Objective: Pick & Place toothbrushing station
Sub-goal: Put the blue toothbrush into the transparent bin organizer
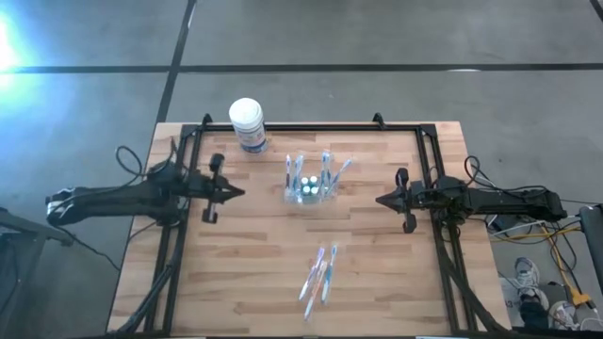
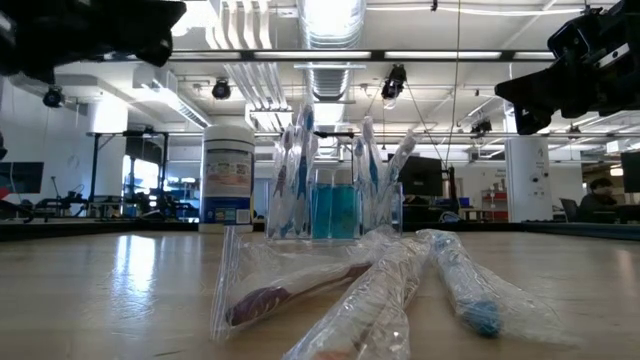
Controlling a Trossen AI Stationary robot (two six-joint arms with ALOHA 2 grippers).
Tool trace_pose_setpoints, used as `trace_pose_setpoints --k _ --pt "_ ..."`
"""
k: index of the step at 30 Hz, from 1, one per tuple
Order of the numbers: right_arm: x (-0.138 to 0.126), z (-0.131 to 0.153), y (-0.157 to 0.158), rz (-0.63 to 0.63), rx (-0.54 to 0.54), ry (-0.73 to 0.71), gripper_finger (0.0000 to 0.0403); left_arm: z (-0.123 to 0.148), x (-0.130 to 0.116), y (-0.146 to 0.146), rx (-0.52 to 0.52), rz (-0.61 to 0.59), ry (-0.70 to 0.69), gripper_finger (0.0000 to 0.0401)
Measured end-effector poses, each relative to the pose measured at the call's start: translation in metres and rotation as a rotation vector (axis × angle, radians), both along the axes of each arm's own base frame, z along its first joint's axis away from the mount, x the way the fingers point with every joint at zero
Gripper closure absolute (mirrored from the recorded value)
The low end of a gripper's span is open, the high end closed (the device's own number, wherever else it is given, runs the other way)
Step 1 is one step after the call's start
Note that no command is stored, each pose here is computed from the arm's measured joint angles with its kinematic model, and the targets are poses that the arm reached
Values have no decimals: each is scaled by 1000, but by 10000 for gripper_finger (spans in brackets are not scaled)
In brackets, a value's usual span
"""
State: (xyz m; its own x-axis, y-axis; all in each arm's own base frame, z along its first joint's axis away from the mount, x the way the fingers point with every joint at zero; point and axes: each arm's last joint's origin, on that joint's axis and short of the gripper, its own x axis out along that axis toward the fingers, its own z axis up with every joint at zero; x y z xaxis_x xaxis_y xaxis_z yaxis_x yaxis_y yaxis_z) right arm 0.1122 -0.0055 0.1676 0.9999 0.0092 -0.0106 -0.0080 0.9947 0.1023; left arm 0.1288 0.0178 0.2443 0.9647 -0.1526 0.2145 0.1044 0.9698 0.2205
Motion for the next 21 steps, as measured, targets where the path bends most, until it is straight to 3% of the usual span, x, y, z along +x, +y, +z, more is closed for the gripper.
trace_pose_setpoints --k 4,8,21 --pt "0 0 0 0 0 0 394 -21 -9 -1 -81 5 -82 398" --pt "0 0 0 0 0 0 394 -41 -12 0 -152 51 -61 399" --pt "0 0 0 0 3 0 394 -57 -11 0 -161 63 41 400"
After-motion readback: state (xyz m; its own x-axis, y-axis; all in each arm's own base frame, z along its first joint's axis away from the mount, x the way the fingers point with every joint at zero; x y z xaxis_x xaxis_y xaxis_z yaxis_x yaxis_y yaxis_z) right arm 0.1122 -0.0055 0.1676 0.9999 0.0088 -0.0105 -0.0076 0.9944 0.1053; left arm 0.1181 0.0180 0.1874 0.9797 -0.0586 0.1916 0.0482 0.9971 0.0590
